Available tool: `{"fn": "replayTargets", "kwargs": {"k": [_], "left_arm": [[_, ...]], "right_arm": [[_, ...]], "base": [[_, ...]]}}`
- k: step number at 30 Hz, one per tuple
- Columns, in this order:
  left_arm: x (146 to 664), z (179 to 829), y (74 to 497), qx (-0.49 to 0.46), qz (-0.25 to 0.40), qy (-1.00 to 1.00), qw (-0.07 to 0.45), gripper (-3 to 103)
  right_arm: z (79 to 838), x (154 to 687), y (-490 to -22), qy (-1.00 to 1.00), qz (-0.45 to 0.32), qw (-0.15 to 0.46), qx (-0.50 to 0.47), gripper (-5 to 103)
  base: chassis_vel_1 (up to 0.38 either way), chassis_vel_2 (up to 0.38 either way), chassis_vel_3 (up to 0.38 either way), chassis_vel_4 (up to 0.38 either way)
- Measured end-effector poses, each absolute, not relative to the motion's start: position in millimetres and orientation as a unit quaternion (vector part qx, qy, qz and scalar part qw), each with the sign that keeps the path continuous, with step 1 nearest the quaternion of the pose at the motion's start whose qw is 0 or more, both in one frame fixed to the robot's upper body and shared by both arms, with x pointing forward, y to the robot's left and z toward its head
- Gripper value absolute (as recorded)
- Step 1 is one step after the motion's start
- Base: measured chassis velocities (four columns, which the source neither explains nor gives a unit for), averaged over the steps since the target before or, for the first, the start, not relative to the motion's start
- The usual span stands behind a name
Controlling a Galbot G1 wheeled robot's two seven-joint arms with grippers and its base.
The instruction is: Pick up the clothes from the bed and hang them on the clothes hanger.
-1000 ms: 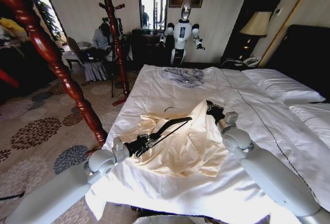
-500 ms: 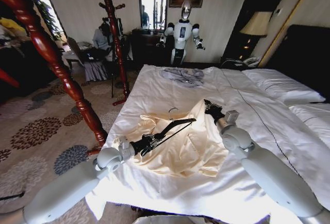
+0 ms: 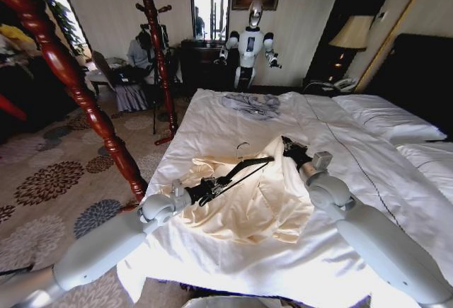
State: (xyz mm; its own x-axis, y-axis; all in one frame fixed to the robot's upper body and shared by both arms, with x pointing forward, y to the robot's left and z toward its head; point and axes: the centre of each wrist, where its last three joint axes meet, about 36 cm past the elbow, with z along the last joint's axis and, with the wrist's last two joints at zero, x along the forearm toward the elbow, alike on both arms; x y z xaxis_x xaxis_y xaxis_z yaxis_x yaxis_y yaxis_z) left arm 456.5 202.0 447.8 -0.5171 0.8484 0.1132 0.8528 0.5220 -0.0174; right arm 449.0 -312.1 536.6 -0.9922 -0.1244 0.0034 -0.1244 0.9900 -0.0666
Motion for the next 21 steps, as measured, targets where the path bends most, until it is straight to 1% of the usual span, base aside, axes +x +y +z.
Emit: {"fn": "replayTargets", "kwargs": {"k": [6,14,21], "left_arm": [[460.5,448.4,205.7,-0.482,-0.022,-0.874,0.055,16],[465.4,451.3,224.4,-0.464,-0.030,-0.883,0.057,16],[463.4,446.3,217.7,-0.471,-0.024,-0.880,0.062,16]], "right_arm": [[541.6,443.1,-316.0,0.997,-0.033,0.000,-0.064,0],[546.0,444.5,-316.8,0.998,-0.022,0.000,-0.064,0],[552.4,440.0,-311.0,0.997,-0.010,0.000,-0.072,0]], "base": [[0.000,0.000,0.000,0.000],[0.000,0.000,0.000,0.000],[0.000,0.000,0.000,0.000]]}}
